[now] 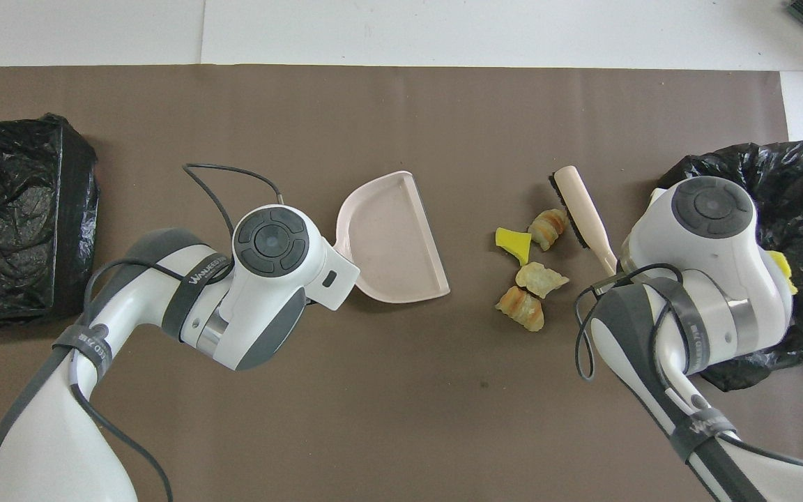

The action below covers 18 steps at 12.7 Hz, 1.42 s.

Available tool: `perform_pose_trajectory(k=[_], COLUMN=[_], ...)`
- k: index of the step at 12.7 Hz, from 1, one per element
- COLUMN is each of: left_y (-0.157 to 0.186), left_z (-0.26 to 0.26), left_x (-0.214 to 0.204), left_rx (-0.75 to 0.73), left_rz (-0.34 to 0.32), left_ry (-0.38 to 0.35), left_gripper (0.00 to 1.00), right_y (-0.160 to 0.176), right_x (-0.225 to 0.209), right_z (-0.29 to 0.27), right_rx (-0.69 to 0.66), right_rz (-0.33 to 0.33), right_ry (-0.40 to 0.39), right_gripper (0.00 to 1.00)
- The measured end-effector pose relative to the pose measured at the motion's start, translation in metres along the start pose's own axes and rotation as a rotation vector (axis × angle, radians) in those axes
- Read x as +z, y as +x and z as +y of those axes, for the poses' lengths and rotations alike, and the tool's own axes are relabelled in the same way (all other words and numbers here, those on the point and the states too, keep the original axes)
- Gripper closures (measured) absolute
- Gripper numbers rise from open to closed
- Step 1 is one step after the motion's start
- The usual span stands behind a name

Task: Sweep and dump trash in bin
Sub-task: 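Sweep the brush toward the dustpan with the right gripper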

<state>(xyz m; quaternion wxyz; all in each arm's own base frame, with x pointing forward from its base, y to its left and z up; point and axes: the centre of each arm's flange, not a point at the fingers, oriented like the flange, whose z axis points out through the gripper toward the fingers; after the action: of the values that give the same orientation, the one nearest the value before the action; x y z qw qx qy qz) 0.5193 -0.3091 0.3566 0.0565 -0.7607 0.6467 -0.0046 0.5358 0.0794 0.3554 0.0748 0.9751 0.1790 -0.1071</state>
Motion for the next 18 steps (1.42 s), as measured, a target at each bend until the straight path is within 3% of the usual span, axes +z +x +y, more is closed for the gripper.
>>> perform_pose_trajectory(k=[3, 6, 9, 16, 18], left_y=[-0.002, -0.007, -0.008, -0.018, -0.019], left_z=[-0.002, -0.003, 0.008, 0.043, 0.043], left_x=[0.0, -0.001, -0.007, 0.0, 0.0], left_rx=[0.026, 0.118, 0.154, 0.189, 0.189], left_rz=[-0.016, -0.083, -0.141, -0.173, -0.174], left_ry=[0.015, 0.047, 0.025, -0.01, -0.01], left_gripper=[0.67, 0.67, 0.67, 0.67, 0.67], right_y=[0.007, 0.022, 0.029, 0.028, 0.027], right_x=[0.005, 0.006, 0.004, -0.014, -0.036], right_z=[-0.018, -0.078, -0.128, -0.189, -0.182], right_rx=[0.012, 0.101, 0.156, 0.223, 0.209], right_rz=[0.011, 0.031, 0.042, 0.009, -0.048], right_ry=[0.064, 0.141, 0.251, 0.417, 0.427], right_gripper=[0.74, 0.74, 0.74, 0.74, 0.74])
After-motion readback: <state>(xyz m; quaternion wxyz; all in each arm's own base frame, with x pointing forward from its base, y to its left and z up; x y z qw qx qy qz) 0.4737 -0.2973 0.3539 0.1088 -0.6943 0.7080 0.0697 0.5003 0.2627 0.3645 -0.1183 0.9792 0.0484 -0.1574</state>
